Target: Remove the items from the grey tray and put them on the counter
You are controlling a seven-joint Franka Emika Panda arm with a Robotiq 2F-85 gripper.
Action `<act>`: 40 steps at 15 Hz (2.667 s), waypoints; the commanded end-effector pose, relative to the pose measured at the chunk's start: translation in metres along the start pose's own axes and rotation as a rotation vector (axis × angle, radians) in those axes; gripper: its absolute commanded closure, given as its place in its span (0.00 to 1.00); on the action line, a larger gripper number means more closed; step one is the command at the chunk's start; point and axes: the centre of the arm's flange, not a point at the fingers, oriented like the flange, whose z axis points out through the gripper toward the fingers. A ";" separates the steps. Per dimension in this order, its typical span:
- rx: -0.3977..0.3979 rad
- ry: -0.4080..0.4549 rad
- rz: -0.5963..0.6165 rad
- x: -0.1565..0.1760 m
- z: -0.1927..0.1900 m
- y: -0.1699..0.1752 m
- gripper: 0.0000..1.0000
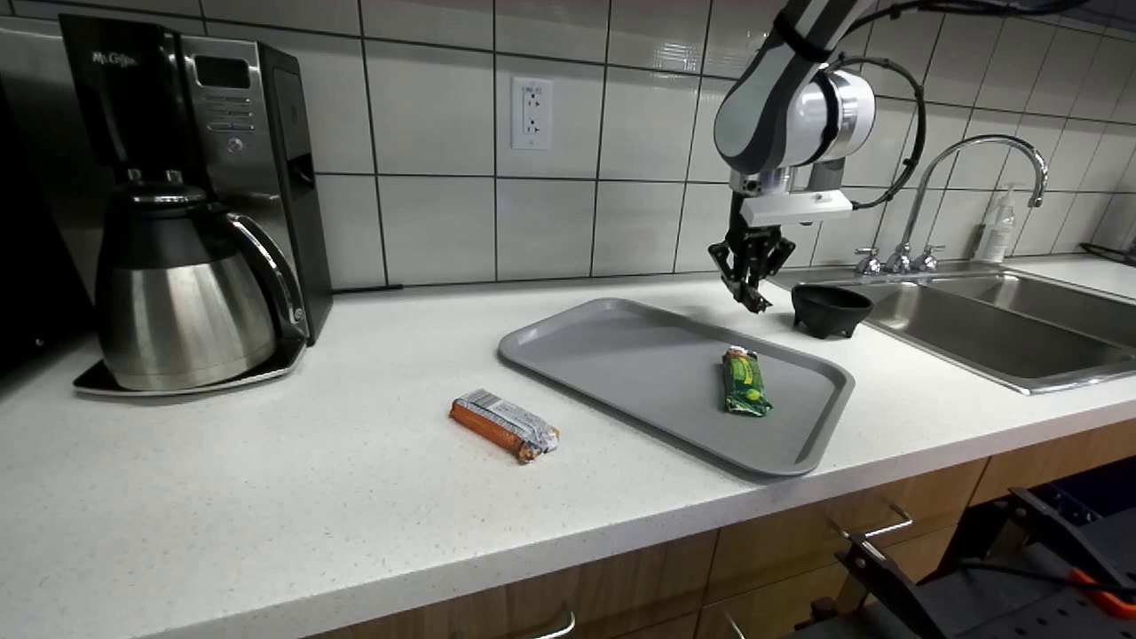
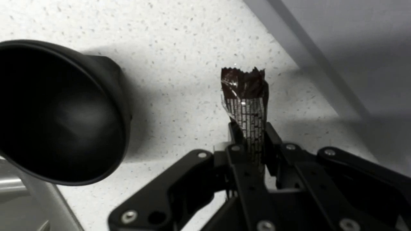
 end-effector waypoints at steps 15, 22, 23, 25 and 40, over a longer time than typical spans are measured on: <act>-0.033 -0.018 0.029 0.023 0.040 0.018 0.56; -0.009 0.031 0.025 0.015 0.004 0.016 0.08; -0.009 0.036 0.025 0.013 0.000 0.015 0.01; -0.009 0.035 0.026 0.009 -0.007 0.012 0.00; -0.006 0.000 0.064 -0.064 -0.060 -0.063 0.00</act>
